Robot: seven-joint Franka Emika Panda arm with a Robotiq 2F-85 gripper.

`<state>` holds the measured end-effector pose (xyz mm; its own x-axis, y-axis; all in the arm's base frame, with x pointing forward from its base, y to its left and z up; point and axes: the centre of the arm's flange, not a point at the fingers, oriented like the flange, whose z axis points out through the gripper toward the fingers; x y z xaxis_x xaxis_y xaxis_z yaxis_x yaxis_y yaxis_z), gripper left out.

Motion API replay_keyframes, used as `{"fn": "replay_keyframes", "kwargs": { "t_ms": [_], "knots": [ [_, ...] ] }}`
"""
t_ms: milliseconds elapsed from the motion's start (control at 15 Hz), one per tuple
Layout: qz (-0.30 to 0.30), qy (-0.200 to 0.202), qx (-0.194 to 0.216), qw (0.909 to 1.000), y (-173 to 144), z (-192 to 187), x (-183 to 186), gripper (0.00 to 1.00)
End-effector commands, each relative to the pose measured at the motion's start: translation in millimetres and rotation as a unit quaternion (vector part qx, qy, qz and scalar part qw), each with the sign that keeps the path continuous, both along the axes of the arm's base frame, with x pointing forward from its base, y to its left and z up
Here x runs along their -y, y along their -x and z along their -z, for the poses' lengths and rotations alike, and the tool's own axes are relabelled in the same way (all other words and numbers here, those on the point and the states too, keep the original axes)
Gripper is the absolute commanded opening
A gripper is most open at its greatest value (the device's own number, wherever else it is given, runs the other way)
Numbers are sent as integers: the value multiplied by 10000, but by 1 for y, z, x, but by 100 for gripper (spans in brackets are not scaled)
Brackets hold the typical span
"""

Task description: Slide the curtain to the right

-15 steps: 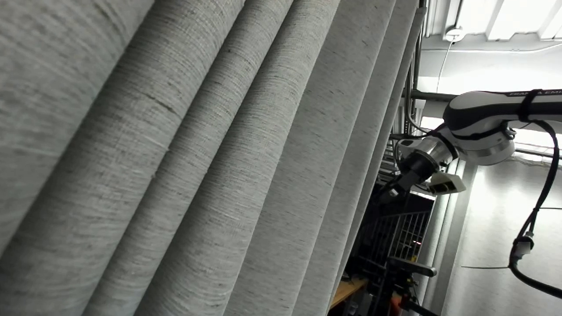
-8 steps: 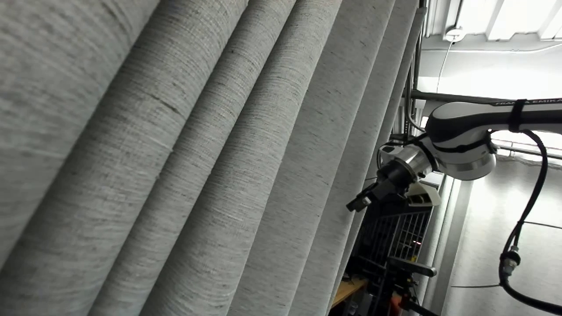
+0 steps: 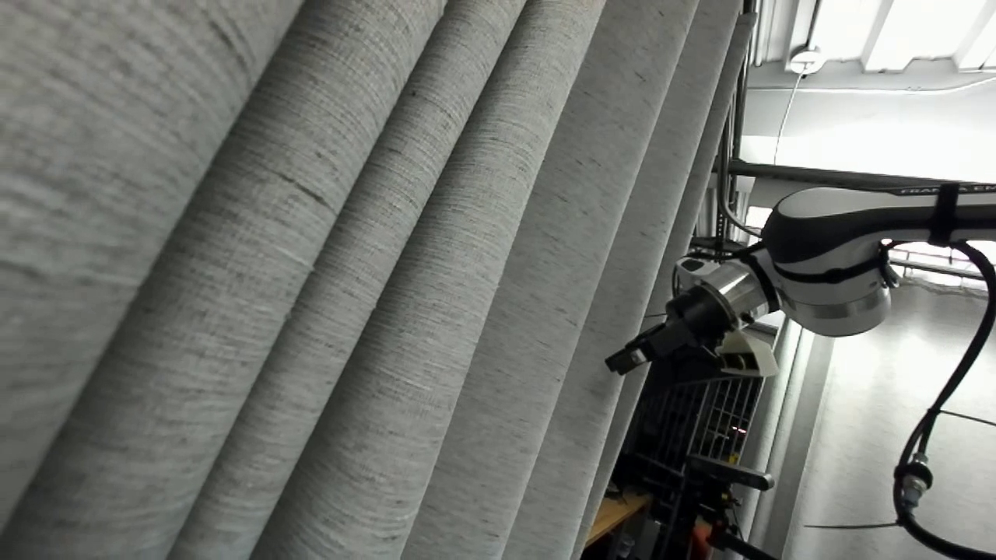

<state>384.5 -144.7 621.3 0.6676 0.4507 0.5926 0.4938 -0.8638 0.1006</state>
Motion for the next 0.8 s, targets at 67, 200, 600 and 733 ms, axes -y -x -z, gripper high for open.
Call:
{"fn": "replay_keyframes", "kwargs": {
  "t_ms": [67, 200, 600, 733],
  "knots": [
    [-10, -15, 7, 10000, 5, 2, -1, 100],
    [-11, -21, 20, 10000, 7, 1, -1, 100],
    [-15, -22, 24, 10000, 7, 1, -2, 100],
    [-15, -22, 23, 10000, 7, 1, -2, 100]
  ]
}}
